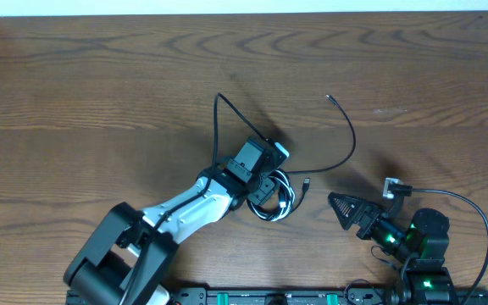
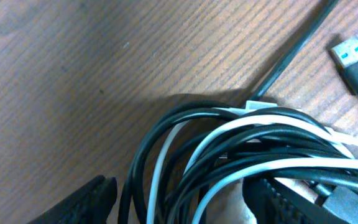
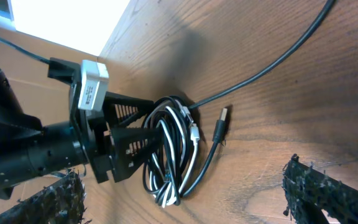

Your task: Untangle cables

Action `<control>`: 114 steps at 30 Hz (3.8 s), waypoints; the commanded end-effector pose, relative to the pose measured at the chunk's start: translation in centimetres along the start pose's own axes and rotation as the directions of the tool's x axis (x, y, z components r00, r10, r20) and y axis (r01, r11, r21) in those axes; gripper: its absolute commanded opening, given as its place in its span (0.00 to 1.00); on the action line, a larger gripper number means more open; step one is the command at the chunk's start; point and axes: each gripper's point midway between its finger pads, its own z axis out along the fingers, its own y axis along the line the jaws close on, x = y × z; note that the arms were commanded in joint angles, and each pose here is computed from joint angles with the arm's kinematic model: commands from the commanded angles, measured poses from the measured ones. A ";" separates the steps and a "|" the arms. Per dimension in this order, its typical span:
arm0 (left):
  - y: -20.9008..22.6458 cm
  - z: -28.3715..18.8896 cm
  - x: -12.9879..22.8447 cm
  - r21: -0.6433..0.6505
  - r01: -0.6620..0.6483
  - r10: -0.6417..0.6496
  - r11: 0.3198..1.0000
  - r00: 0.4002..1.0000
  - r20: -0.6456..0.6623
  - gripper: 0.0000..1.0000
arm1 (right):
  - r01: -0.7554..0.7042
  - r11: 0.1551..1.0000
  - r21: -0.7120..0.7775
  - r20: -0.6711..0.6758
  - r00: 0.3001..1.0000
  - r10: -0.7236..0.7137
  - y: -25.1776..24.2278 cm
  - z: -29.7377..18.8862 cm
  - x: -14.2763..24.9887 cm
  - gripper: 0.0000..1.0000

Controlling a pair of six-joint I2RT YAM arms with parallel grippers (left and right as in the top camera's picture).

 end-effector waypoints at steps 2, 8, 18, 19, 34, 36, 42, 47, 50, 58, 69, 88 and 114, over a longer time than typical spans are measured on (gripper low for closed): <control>0.3 1.6 1.4 -0.019 -0.009 0.008 1.000 0.999 -0.046 0.49 | 0.023 1.000 0.001 -0.006 1.000 -0.023 -0.1 0.1 0.2 0.99; 1.0 1.4 1.1 -0.059 0.045 -0.047 0.997 0.998 -0.037 0.08 | 0.023 1.000 0.004 -0.004 1.000 -0.023 -0.1 0.1 0.2 0.99; 2.4 -1.5 -0.3 -0.116 0.528 -0.522 0.842 0.849 0.080 0.08 | 0.023 1.000 0.004 -0.004 1.000 -0.023 -0.1 0.1 0.2 0.99; 2.2 -1.8 -0.6 -0.094 0.574 -0.568 0.813 0.818 0.088 0.08 | 0.023 1.000 0.004 -0.004 1.000 -0.023 -0.1 0.1 0.2 0.99; 1.1 -2.5 -1.3 -0.013 0.669 -0.666 0.744 0.742 0.079 0.08 | 0.023 1.000 0.004 -0.004 1.000 -0.023 -0.1 0.1 0.2 0.99; 1.1 -2.4 -0.9 -0.020 0.709 -0.706 0.705 0.705 0.067 0.08 | 0.023 1.000 0.004 -0.004 1.000 -0.023 -0.1 0.1 0.2 0.99; 0.3 -2.7 3.8 -0.159 0.921 -0.934 0.354 0.355 -0.022 0.08 | 0.023 1.000 0.004 -0.004 1.000 -0.023 -0.1 0.1 0.2 0.99; 0.2 -3.0 5.5 -0.229 0.954 -0.981 0.193 0.195 -0.015 0.08 | 0.023 1.000 0.004 -0.004 1.000 -0.023 -0.1 0.1 0.2 0.99; 0.2 -3.0 5.5 -0.230 0.955 -0.981 0.190 0.192 -0.014 0.08 | 0.023 1.000 0.004 -0.004 1.000 -0.023 -0.1 0.1 0.2 0.99; -0.3 -3.0 5.2 -0.213 0.964 -0.988 0.157 0.154 -0.033 0.08 | 0.023 1.000 0.004 -0.004 1.000 -0.023 -0.1 0.1 0.2 0.99; -0.6 -3.1 5.8 -0.235 0.966 -0.994 0.105 0.098 -0.039 0.08 | -0.195 0.981 -0.009 -0.018 0.981 0.195 0.2 0.1 0.4 0.99; -0.4 -2.8 4.1 -0.162 0.965 -0.979 0.204 0.200 -0.039 0.08 | 0.206 0.955 -0.212 -0.030 0.976 -0.217 6.0 -0.9 -0.5 0.88; -3.3 -5.0 -3.7 0.243 0.639 -0.658 0.730 0.753 -0.002 0.08 | 0.191 0.957 -0.219 -0.102 0.971 -0.217 7.5 -1.0 0.6 0.58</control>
